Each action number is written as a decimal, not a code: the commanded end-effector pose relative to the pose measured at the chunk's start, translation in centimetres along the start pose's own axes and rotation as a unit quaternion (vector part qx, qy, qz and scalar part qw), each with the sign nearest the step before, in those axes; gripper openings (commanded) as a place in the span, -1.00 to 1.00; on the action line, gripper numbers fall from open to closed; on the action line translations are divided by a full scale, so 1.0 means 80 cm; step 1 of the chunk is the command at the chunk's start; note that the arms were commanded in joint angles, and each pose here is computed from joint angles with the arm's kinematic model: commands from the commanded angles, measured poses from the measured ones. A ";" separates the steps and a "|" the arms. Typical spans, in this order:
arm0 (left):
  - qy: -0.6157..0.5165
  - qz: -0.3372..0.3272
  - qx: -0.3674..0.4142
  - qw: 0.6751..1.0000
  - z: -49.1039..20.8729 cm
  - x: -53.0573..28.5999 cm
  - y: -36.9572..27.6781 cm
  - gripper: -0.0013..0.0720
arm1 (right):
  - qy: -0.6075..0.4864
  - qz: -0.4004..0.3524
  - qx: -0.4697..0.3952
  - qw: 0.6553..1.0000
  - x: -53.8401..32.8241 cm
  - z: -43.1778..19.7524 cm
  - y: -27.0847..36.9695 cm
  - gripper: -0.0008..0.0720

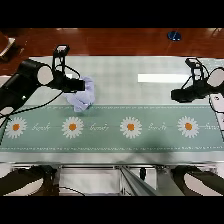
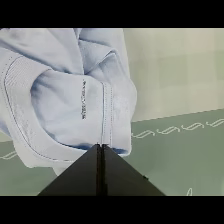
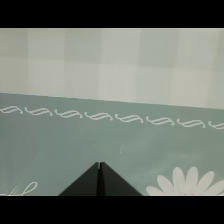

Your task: Fold the shirts.

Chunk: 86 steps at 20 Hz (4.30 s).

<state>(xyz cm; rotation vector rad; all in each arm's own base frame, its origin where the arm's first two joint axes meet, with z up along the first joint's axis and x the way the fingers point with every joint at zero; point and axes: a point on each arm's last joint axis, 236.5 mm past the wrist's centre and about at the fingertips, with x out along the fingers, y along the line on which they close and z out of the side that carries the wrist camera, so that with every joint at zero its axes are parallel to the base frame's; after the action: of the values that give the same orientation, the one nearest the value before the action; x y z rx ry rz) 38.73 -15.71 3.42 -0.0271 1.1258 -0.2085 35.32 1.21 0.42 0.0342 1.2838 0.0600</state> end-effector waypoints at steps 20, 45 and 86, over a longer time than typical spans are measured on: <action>-0.122 -0.030 -0.003 0.992 0.074 -0.001 -0.016 -0.89 | 0.013 0.001 0.000 1.000 0.000 -0.007 0.000 -0.93; 0.067 -0.026 0.018 0.997 0.009 0.079 0.025 -0.89 | -0.022 0.007 0.006 1.000 -0.025 0.002 0.006 -0.93; 0.051 -0.124 0.031 0.991 -0.126 -0.048 -0.035 0.42 | -0.159 0.003 0.022 0.987 -0.128 0.008 -0.007 0.17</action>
<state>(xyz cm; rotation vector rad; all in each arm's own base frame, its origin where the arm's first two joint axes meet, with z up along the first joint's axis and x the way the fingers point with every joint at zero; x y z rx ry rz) 28.02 -22.49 1.40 -0.1775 1.1087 -0.5538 32.06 3.83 11.47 0.1624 0.9502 0.1378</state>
